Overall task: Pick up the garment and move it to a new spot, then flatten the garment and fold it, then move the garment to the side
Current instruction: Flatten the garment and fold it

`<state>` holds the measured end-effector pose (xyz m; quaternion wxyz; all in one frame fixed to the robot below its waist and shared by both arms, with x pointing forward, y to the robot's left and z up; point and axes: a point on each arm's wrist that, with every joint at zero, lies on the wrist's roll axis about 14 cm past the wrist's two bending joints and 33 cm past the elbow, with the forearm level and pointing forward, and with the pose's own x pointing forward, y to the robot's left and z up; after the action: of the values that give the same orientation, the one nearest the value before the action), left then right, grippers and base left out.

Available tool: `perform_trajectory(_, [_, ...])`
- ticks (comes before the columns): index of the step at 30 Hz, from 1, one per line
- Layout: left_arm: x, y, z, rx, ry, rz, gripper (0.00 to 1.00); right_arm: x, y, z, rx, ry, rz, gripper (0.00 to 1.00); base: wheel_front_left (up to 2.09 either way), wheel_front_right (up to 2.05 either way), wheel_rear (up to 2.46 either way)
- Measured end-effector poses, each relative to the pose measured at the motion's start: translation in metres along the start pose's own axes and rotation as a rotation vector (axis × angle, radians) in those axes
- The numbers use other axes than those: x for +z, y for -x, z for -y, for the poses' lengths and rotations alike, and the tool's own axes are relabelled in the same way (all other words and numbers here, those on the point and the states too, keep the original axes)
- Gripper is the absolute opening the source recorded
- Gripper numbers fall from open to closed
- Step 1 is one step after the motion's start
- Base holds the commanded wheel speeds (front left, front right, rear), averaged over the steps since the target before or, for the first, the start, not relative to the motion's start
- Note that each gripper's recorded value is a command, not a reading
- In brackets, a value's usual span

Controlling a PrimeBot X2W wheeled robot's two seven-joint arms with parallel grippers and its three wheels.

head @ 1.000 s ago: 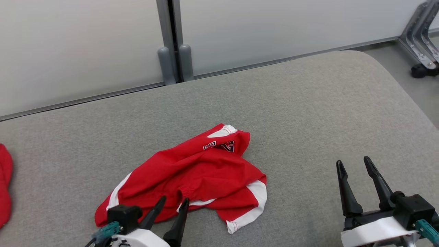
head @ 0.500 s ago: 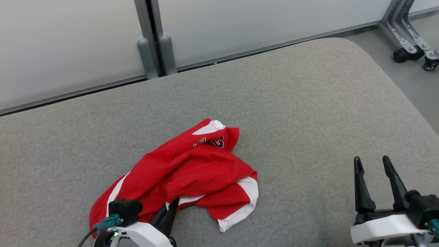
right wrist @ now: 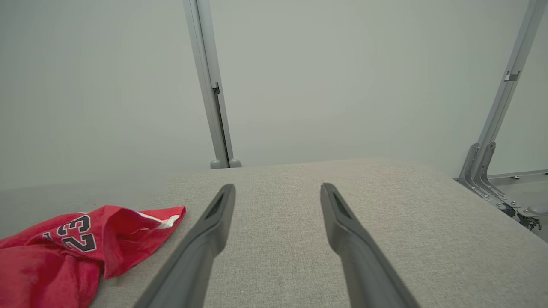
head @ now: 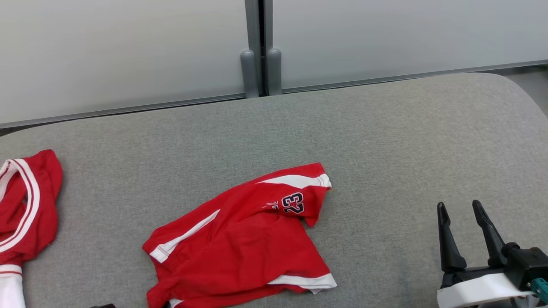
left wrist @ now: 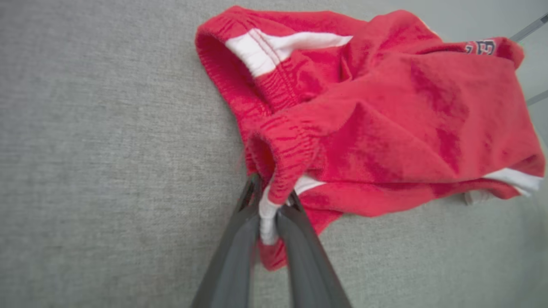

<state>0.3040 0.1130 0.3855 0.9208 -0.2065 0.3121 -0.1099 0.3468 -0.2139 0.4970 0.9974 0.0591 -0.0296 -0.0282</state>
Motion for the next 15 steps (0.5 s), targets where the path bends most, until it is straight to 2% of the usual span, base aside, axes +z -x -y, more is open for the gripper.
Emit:
perform_trajectory(1, [-0.002,0.003,-0.007,0.025,-0.004,-0.002,1.00,0.000,-0.002,-0.004,0.011,-0.001,-0.001,1.00,0.00,0.00,0.00])
perform_trajectory(3, [-0.006,0.008,-0.021,0.069,-0.032,-0.013,1.00,-0.001,-0.003,-0.008,0.025,-0.003,-0.003,1.00,0.00,0.00,0.00])
perform_trajectory(6, [-0.008,0.011,-0.023,0.074,-0.070,-0.041,1.00,-0.003,-0.004,-0.010,0.031,0.001,-0.006,1.00,0.00,0.00,0.00])
perform_trajectory(10, [0.021,0.014,-0.031,0.115,-0.222,-0.008,1.00,-0.002,0.000,-0.004,0.012,0.006,-0.006,1.00,0.00,0.00,0.00])
perform_trajectory(12, [0.043,0.014,-0.017,0.081,-0.286,0.037,1.00,-0.001,0.002,0.001,-0.001,0.008,-0.006,1.00,0.00,0.00,0.00])
perform_trajectory(15, [0.062,0.011,0.039,-0.075,-0.382,0.070,1.00,-0.001,0.006,0.005,-0.016,0.009,-0.007,1.00,0.00,0.00,0.00])
